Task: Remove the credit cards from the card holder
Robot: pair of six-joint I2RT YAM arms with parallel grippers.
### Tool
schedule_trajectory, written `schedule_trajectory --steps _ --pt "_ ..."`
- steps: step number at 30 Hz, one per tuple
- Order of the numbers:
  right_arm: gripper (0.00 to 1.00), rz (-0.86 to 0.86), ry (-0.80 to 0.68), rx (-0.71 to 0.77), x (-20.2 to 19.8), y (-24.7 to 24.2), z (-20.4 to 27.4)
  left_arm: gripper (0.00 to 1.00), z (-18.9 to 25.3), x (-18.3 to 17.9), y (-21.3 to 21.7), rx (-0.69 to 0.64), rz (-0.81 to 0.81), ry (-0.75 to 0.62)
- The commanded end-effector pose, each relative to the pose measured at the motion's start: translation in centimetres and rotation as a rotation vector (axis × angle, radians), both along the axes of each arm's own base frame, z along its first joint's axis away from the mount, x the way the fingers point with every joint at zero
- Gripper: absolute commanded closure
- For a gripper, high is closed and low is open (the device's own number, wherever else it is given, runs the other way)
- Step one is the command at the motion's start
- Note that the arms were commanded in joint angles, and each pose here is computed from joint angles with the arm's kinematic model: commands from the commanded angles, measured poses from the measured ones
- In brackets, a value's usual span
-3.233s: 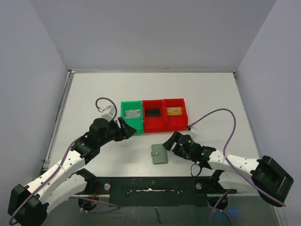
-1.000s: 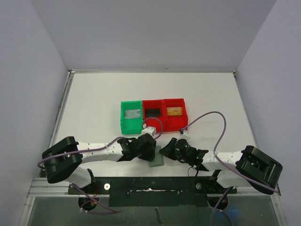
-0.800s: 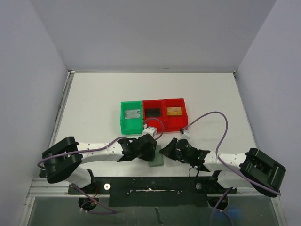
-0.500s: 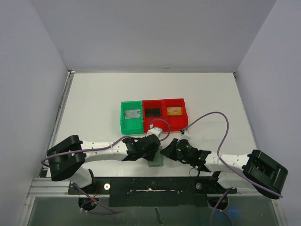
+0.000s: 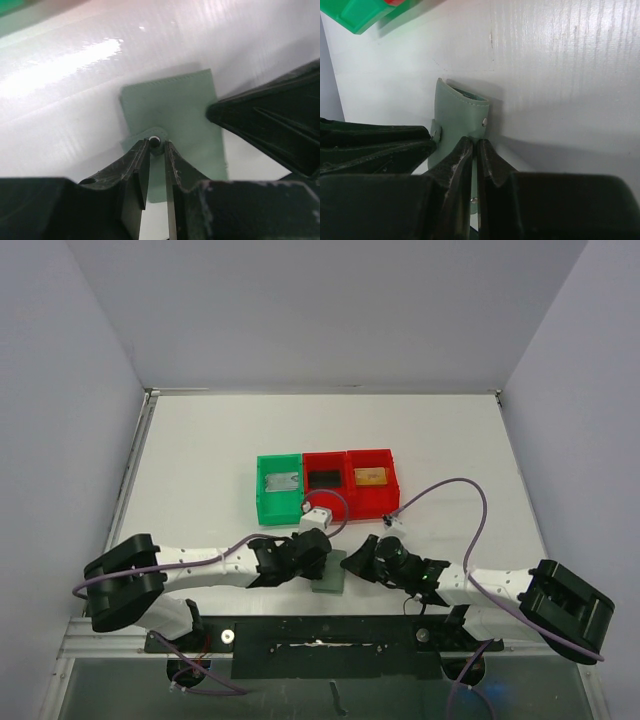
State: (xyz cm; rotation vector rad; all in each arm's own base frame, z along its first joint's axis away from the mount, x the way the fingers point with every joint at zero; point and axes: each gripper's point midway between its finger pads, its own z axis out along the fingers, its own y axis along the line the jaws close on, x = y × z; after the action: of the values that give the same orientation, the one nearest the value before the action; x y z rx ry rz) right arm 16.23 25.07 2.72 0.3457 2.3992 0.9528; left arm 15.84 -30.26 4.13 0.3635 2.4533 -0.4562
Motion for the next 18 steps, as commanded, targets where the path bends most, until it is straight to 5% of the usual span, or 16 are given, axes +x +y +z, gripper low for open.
schedule_trajectory --steps 1,6,13,18 --pt "1.00 -0.004 0.010 -0.020 -0.3 -0.4 -0.7 0.82 1.8 2.4 1.2 -0.104 0.153 -0.060" --pt "1.00 -0.008 0.003 -0.025 -0.2 -0.6 -0.5 0.81 1.5 2.6 2.5 -0.157 0.203 -0.030" --pt "1.00 -0.009 0.000 -0.036 -0.1 -0.6 -0.3 0.59 2.2 2.1 2.0 -0.175 0.143 -0.025" --pt "1.00 -0.011 -0.001 -0.050 0.1 -0.7 -0.2 0.52 1.9 1.4 1.4 -0.185 0.120 0.019"
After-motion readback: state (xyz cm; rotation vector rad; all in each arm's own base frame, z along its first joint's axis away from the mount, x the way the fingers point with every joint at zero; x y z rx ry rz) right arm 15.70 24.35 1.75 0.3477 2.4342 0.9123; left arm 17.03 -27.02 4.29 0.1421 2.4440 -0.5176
